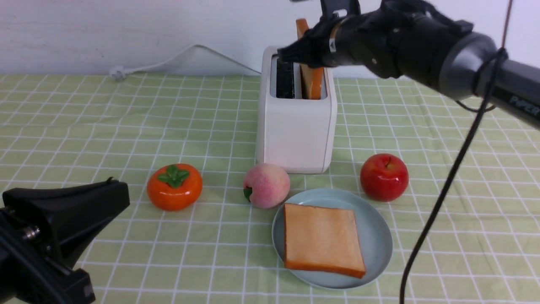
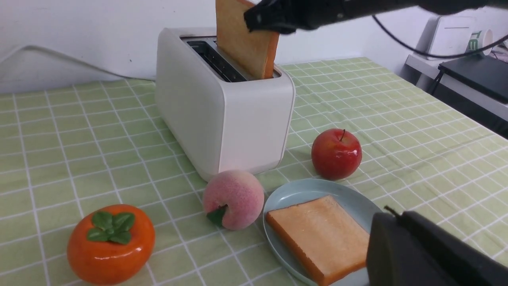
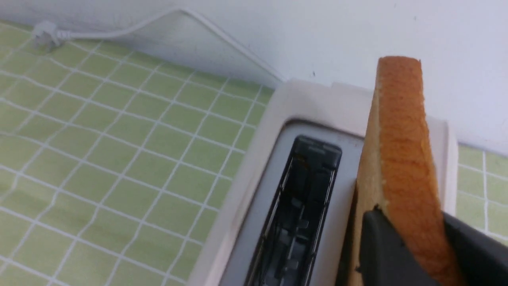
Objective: Take toasted bread from bread machine on green coffee tablecloth place on plate.
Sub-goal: 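Grasp the toast slice in the toaster and pull it up out of the slot with the right gripper, then place the held slice of bread on top of the slice on the plate with the right gripper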
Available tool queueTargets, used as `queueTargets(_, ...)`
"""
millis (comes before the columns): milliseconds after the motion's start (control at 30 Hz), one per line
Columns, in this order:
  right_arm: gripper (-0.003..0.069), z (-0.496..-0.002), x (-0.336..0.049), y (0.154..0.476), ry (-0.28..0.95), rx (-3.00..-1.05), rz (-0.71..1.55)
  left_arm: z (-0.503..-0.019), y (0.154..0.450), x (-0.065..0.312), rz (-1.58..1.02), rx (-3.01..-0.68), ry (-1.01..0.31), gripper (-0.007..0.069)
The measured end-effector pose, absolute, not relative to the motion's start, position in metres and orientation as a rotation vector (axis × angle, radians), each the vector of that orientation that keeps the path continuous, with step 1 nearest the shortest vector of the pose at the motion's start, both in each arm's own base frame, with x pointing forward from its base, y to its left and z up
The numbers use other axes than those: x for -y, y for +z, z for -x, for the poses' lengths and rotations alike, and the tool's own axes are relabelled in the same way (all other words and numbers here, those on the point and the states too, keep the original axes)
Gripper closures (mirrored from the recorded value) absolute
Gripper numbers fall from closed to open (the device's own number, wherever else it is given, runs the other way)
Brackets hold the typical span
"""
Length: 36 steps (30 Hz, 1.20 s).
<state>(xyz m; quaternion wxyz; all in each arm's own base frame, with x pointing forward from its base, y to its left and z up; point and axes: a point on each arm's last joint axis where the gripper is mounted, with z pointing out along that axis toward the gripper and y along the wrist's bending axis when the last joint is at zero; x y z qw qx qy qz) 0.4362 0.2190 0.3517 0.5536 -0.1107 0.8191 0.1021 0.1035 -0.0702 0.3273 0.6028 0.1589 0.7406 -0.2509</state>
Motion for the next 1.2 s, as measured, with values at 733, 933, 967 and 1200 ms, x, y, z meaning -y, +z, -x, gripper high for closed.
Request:
queueTargets(733,0.0539,-0.233,-0.138,0.431,0.252,-2.450,0.608,-0.103,0.327,0.071,-0.329,-1.729,-0.630,0.0638)
queueTargets(933,0.0539,-0.234,-0.155,0.353,0.479,-2.512,0.624,-0.102,0.324,0.072,-0.328,-1.769,-0.647,0.0638)
queueTargets(967,0.0539,-0.238,-0.157,0.347,0.489,-2.509,0.620,-0.102,0.324,0.072,-0.329,-1.770,-0.647,0.0638)
queueTargets(1200,0.0539,-0.276,-0.161,0.308,0.609,-2.502,0.639,-0.101,0.323,0.072,-0.337,-1.784,-0.644,0.0638)
